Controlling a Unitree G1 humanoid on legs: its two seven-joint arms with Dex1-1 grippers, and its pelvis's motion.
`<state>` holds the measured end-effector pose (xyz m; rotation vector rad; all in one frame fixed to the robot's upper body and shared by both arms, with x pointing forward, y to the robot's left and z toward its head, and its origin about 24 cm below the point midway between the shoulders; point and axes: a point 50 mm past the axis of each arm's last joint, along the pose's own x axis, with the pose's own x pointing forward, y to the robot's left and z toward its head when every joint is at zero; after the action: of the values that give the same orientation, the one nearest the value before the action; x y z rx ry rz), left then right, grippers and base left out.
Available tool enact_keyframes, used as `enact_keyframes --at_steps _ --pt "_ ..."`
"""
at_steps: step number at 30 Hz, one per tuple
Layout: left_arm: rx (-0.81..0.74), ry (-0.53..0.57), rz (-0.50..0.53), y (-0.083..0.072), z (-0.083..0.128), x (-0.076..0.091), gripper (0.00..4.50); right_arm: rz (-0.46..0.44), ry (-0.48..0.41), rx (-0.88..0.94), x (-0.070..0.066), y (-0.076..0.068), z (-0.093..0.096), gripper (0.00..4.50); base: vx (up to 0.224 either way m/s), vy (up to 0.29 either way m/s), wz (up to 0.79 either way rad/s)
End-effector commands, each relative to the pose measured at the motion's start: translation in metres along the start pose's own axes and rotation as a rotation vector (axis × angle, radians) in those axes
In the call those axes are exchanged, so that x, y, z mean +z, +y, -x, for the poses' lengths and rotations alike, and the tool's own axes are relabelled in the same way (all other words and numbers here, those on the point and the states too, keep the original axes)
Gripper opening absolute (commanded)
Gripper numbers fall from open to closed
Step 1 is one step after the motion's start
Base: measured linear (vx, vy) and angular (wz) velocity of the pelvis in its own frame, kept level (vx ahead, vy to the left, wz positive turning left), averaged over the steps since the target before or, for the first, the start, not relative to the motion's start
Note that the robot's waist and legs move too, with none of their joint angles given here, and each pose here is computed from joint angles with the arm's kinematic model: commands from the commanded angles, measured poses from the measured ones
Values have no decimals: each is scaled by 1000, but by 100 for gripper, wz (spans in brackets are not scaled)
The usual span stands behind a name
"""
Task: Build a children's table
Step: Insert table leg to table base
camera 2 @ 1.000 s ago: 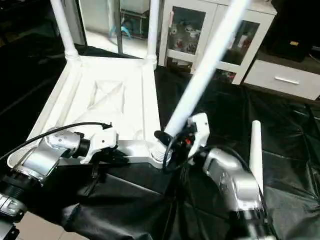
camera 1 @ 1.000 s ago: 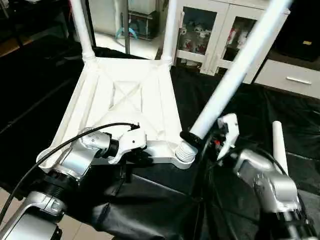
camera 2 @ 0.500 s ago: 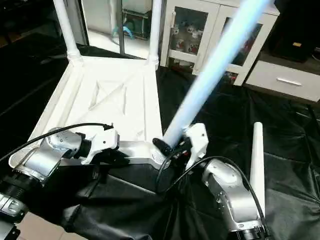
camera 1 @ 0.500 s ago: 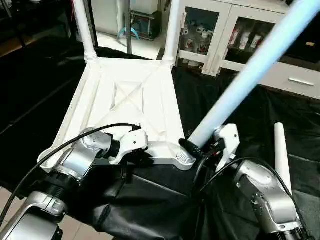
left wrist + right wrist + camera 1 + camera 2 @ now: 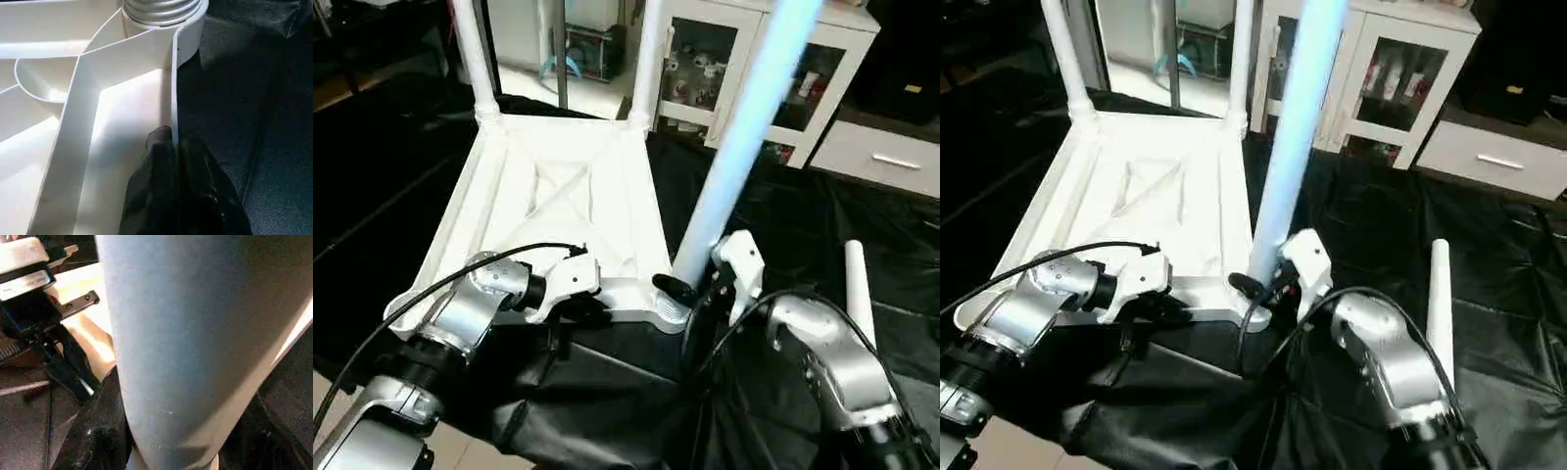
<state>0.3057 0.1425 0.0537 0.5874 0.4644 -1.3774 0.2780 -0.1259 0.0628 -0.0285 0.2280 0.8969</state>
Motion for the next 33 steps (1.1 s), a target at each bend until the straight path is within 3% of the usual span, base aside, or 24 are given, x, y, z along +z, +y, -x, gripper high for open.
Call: enact_keyframes --at_steps 1,4,11,25,29,31,33 --pt "-19 -38 2 -5 -8 3 0 -129 184 -43 -40 -3 4 187 0 0 0" --pt "-18 -42 3 -5 -8 3 0 -123 235 -42 -52 -2 5 187 0 0 0" --pt "-10 -48 13 -7 -8 2 0 -85 277 -10 -63 6 10 186 0 0 0" --pt "-4 -48 19 -6 -9 1 0 -78 299 -30 -66 0 6 186 0 0 0" --pt "35 -69 32 -4 -9 3 0 -74 292 -103 -67 -5 5 186 0 0 0" --pt "118 -55 50 1 -13 4 0 -84 282 -309 -70 -20 3 186 0 0 0" --pt "133 -48 61 2 -14 4 0 -85 281 -355 -71 -23 2 186 0 0 0"
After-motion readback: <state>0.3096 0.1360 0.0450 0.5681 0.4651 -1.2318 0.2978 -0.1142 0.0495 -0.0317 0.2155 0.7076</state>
